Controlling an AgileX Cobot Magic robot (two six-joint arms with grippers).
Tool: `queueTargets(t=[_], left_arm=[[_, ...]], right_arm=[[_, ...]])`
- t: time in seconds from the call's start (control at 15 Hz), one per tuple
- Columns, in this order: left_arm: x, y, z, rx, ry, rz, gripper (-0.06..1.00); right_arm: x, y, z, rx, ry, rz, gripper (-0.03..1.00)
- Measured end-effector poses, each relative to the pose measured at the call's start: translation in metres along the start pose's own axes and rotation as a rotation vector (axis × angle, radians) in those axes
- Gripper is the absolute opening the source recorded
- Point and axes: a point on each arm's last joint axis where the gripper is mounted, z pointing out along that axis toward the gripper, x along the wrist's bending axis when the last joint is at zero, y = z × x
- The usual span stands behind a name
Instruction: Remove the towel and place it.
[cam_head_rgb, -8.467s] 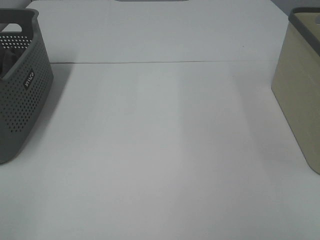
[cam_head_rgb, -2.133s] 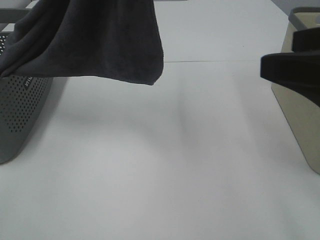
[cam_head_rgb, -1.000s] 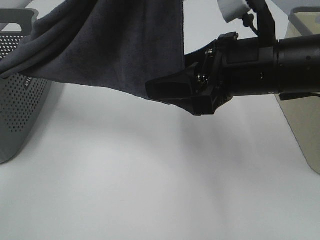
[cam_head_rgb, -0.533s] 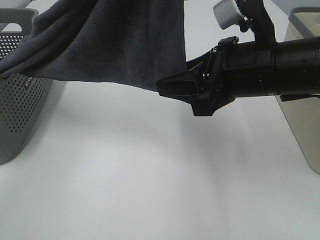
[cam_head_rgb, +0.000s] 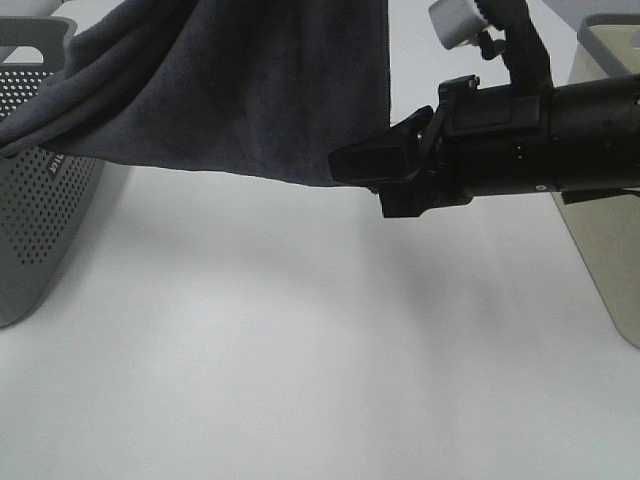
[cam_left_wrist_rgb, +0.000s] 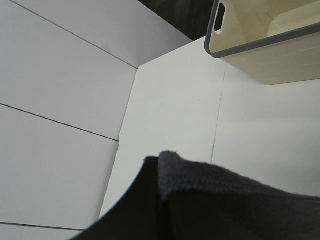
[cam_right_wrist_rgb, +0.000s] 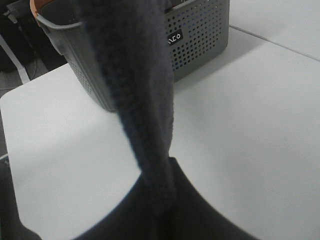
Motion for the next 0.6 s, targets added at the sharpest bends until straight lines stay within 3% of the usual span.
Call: queueTargets(t=[0.27, 0.4, 0.6], left_arm=[[-0.009, -0.008, 0.006, 0.085, -0.069, -0.076, 0.0], [-0.015, -0.014, 0.015, 0.15, -0.1, -0.059, 0.0], [-0.015, -0.021, 0.024, 0.214, -0.077, -0.002, 0.0]], right_arm=[[-0.002, 0.001, -0.003, 0.083, -0.036, 0.173, 0.02], [0.0, 0.015, -0.013, 0.156, -0.062, 0.195, 0.02], [-0.002, 0.042, -0.034, 0.37, -0.146, 0.195, 0.02]])
